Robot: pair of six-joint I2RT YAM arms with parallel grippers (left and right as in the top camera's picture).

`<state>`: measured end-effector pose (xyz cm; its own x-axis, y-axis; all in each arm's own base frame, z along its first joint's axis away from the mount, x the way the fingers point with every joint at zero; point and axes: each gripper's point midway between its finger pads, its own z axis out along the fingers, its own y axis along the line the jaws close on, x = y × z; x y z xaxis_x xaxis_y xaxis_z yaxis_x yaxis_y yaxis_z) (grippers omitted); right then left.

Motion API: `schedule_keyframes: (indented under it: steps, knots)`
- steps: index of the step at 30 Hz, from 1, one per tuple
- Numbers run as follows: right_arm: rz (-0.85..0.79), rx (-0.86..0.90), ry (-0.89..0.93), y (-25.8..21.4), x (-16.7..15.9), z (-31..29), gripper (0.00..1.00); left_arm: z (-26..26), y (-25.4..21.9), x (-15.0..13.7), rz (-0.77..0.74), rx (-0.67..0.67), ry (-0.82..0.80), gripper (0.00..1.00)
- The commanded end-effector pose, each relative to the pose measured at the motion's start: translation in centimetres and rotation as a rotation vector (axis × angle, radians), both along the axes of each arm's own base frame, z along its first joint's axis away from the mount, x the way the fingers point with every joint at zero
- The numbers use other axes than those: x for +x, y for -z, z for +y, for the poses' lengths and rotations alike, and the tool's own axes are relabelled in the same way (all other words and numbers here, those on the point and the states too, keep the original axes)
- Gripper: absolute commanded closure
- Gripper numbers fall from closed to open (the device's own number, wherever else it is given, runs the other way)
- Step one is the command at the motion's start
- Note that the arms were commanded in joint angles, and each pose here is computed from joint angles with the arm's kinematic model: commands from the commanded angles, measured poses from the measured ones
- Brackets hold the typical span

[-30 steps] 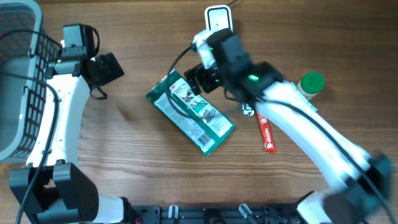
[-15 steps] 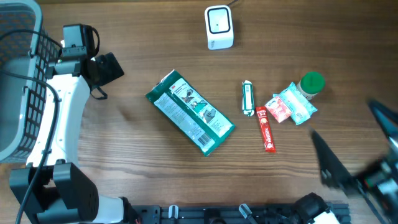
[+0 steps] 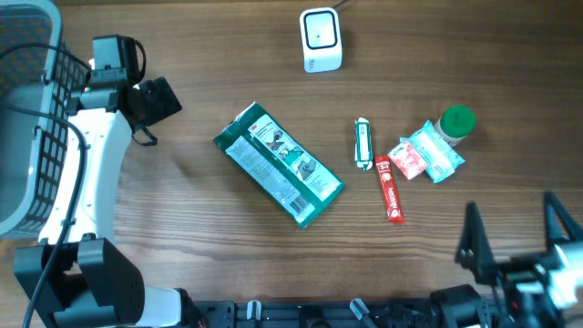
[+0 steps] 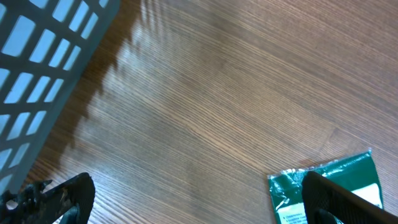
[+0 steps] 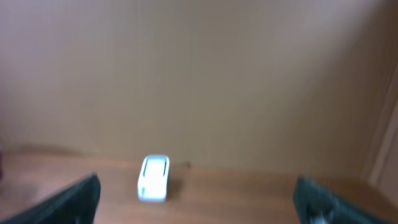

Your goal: Scan the item barcode

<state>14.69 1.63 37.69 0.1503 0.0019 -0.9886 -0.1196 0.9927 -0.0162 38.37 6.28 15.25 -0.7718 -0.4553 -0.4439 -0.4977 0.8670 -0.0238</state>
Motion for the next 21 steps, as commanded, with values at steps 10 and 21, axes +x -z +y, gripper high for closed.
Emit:
schedule_keyframes:
  steps: [10, 21]
  knots:
    - [-0.316, 0.096, -0.059, 4.3, 5.3, 1.7, 0.00, 0.4, -0.7, 0.2, -0.016, 0.016, 0.004, 0.00]
    - [-0.098, 0.265, 0.020, 13.6, 9.1, -0.5, 0.00, 0.4, -0.7, 0.2, -0.016, 0.017, 0.003, 0.00]
